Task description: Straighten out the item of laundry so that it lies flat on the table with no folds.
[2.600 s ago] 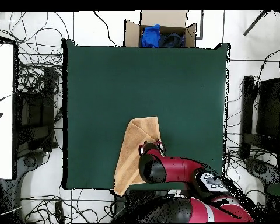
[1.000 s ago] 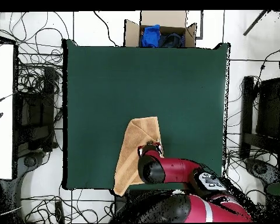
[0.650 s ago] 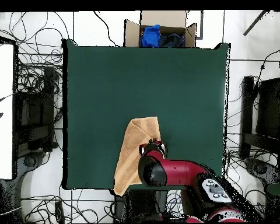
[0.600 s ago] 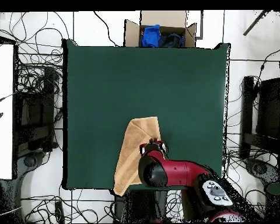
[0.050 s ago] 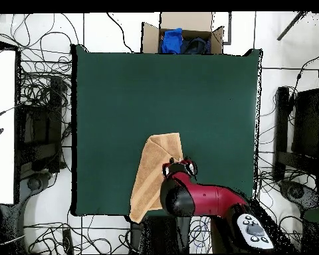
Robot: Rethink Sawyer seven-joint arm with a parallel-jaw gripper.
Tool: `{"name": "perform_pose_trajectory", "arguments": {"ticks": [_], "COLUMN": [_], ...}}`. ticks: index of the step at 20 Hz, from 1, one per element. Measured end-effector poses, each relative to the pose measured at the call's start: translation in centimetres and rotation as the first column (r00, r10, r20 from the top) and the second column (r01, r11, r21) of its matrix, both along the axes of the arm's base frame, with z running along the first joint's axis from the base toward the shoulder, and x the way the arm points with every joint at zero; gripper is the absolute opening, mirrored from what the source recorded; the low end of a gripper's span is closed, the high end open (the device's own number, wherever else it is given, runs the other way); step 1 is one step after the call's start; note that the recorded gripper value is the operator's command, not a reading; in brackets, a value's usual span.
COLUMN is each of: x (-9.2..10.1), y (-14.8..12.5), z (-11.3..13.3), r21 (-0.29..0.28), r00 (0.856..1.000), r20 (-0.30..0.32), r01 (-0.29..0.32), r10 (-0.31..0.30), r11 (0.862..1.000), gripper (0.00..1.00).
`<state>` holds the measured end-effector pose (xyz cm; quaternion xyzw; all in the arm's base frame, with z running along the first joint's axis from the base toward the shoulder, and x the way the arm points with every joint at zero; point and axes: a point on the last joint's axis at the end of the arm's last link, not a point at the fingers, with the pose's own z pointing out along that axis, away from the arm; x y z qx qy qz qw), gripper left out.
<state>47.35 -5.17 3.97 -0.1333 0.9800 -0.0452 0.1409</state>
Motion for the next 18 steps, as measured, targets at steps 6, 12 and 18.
{"name": "perform_pose_trajectory", "arguments": {"ticks": [6,12,18], "x": [-0.1,-1.0,-2.6], "y": [-0.5,0.1,1.4], "z": [0.1,-1.1,-3.2], "r21": [0.000,0.008,0.035], "r00": [1.000,1.000,0.996], "r20": [0.000,-0.031,-0.086], "r01": [0.010,0.005,-0.005], "r10": [-0.010,-0.005,0.008], "r11": [1.000,1.000,0.999], "gripper": [1.00,1.00,1.00]}}
